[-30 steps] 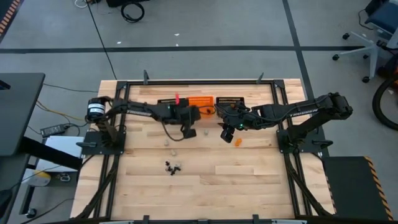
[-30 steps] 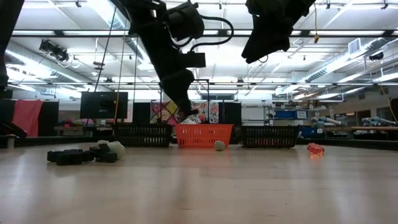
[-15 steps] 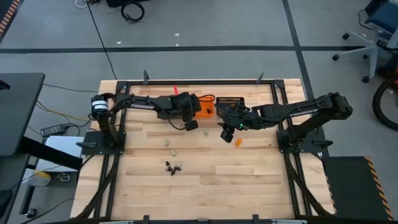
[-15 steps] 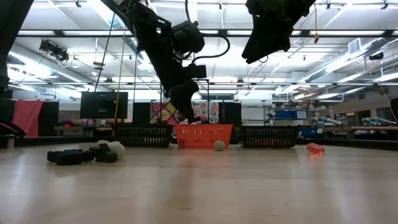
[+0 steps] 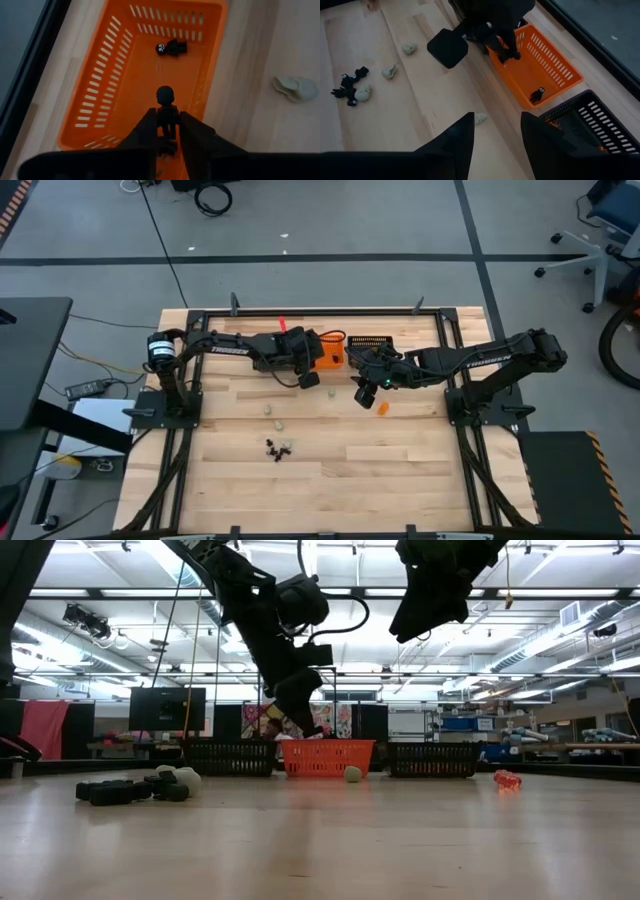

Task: Sort Halloween decoration
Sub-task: Put the black skeleton toy into the orange bin, then put the white skull toy into the left black bin

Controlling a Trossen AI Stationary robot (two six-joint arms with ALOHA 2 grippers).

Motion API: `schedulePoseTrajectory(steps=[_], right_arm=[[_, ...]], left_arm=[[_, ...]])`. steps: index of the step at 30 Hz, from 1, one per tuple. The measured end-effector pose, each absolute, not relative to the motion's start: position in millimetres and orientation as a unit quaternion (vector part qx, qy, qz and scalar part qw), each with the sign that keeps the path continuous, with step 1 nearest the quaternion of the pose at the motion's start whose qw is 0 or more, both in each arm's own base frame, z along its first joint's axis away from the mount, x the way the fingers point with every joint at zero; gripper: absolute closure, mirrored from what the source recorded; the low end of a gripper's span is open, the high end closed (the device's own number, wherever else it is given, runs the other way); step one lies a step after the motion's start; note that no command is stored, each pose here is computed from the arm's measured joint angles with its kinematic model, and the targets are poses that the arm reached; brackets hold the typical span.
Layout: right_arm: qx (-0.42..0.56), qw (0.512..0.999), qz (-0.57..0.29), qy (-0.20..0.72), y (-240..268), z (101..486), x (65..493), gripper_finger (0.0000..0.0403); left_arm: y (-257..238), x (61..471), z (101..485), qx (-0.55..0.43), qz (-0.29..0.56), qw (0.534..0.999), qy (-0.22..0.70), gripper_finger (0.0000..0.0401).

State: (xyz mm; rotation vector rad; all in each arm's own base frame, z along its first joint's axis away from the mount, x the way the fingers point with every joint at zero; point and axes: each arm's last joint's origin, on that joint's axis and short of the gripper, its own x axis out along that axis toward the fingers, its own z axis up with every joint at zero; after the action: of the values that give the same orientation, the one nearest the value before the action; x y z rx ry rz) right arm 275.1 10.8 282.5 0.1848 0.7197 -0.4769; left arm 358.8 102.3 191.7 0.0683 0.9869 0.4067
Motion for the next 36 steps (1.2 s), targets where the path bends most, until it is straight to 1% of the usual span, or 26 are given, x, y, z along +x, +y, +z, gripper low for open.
schedulePoseTrajectory(steps=[4, 7, 17, 22, 27, 30, 33, 36], right_arm=[[0.091, 0.904, -0.231, 0.348, 11, 282, 275, 0.0238], [0.093, 0.904, -0.232, 0.347, 11, 282, 275, 0.0238], [0.092, 0.903, -0.232, 0.349, 11, 282, 275, 0.0238], [0.092, 0.903, -0.232, 0.351, 11, 282, 275, 0.0238], [0.089, 0.903, -0.232, 0.352, 11, 282, 275, 0.0238], [0.087, 0.901, -0.232, 0.356, 11, 281, 274, 0.0238], [0.085, 0.899, -0.232, 0.362, 11, 281, 273, 0.0238], [0.084, 0.898, -0.232, 0.363, 11, 280, 273, 0.0238]], left_arm=[[102, 359, 192, 0.032, 0.194, 0.86, 0.471, 0.0311], [102, 359, 192, 0.032, 0.194, 0.86, 0.471, 0.0299], [100, 358, 194, 0.003, 0.208, 0.859, 0.468, 0.0296], [90, 360, 204, 0.006, 0.196, 0.856, 0.479, 0.0296], [73, 368, 212, 0.004, 0.155, 0.867, 0.474, 0.0296], [58, 368, 212, 0.0, 0.119, 0.862, 0.493, 0.0296], [40, 362, 207, -0.009, 0.064, 0.845, 0.531, 0.0296], [19, 353, 200, -0.006, 0.013, 0.818, 0.575, 0.0296]])
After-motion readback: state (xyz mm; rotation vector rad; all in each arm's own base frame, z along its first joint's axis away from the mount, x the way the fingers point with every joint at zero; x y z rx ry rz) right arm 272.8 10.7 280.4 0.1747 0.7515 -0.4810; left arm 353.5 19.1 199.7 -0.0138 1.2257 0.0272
